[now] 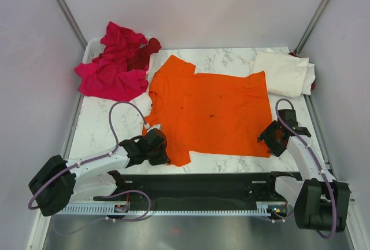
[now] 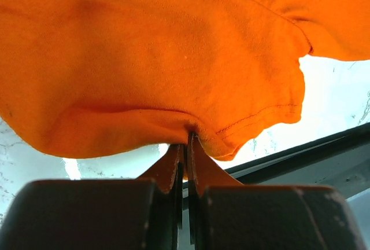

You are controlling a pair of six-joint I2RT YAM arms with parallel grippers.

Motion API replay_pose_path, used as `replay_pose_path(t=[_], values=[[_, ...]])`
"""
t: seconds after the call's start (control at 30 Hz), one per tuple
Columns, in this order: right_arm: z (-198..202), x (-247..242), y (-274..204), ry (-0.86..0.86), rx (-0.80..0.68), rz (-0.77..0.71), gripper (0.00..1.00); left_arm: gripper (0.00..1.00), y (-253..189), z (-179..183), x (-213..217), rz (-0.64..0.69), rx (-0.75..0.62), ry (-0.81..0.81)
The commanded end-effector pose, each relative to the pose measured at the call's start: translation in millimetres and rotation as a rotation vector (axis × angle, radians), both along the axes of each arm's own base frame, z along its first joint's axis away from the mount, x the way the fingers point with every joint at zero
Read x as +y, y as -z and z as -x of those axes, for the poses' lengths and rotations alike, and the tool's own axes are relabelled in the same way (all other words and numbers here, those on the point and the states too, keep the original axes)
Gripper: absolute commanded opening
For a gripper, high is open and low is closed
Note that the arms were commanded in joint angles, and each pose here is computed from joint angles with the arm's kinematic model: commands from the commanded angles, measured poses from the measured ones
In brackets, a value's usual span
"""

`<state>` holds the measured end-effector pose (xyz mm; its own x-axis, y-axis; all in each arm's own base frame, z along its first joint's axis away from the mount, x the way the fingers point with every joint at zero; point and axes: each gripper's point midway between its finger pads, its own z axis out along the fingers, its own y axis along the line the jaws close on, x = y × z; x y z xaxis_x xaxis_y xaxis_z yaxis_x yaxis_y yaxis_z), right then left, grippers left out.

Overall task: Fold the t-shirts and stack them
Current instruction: Fold the tshirt

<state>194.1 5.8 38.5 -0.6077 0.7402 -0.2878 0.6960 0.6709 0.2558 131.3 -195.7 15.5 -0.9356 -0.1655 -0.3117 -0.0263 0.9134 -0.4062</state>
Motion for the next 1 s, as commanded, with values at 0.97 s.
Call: replay_pose_path(t=[0.97], values=[[19,7,14,0.030,0.170,0.043,0.55,0.02,-11,-8,-9,0.070,-0.068,0.009]])
